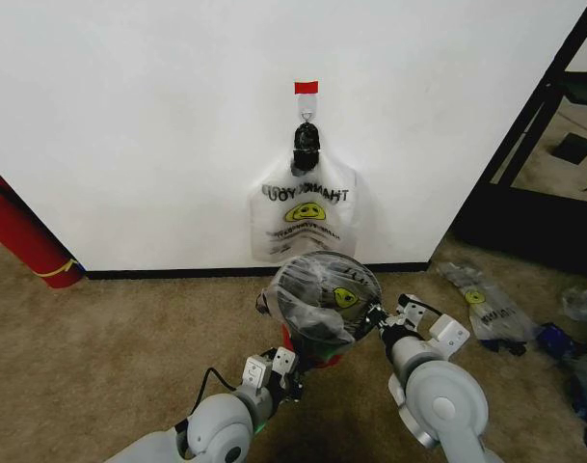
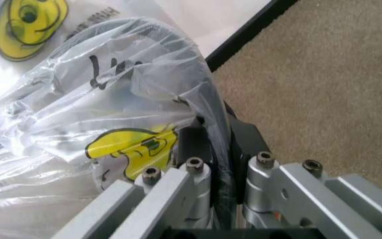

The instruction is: Pick up the garbage bag from the wall and place it over the trash bin.

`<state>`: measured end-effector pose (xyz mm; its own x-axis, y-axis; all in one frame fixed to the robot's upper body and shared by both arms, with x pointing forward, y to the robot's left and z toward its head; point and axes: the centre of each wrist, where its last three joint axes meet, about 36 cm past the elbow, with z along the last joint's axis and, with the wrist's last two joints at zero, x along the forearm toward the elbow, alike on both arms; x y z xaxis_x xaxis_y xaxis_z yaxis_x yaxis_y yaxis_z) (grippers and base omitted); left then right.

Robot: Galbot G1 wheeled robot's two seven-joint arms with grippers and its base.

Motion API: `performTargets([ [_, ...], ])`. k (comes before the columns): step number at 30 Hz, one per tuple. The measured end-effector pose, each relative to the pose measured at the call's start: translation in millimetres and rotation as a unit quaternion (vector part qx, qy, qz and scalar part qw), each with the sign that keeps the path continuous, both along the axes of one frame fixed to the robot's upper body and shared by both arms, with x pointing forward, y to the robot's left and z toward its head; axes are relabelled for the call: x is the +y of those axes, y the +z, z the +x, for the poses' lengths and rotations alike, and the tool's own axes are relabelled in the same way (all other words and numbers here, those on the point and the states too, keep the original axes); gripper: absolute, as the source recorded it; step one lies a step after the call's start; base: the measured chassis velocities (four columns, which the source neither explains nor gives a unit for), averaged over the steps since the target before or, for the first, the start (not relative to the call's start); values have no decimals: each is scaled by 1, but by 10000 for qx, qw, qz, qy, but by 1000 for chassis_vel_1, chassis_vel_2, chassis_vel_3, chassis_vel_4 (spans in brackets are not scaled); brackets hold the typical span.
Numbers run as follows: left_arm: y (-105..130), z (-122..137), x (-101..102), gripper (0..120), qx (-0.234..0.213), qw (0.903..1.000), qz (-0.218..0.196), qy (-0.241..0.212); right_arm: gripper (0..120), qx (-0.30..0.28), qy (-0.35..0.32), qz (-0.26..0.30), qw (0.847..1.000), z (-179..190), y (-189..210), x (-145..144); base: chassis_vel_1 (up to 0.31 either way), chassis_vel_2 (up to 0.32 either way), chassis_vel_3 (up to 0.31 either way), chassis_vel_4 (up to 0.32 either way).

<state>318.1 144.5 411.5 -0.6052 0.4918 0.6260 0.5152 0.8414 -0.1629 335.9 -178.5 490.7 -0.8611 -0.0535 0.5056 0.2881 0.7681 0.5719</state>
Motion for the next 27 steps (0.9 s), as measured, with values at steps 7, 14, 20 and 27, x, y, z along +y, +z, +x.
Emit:
performTargets([
  [7,13,-7,10,25,-17,10000,16,10,1,31,-130,-30,9999,7,-10,-5,0,0,0,0],
  [14,12,-13,25,49,-70,9996,170,211,1,-5,-151,-30,9999,8,-10,-6,0,0,0,0],
  [20,49,-17,41,69,-376,9979,16,529,1,-114,-153,-190,9996,5,-18,-5,0,0,0,0],
  [27,115,-16,46,71,-719,9943,-503,599,1,-208,-122,-376,9990,0,-26,2,0,0,0,0],
])
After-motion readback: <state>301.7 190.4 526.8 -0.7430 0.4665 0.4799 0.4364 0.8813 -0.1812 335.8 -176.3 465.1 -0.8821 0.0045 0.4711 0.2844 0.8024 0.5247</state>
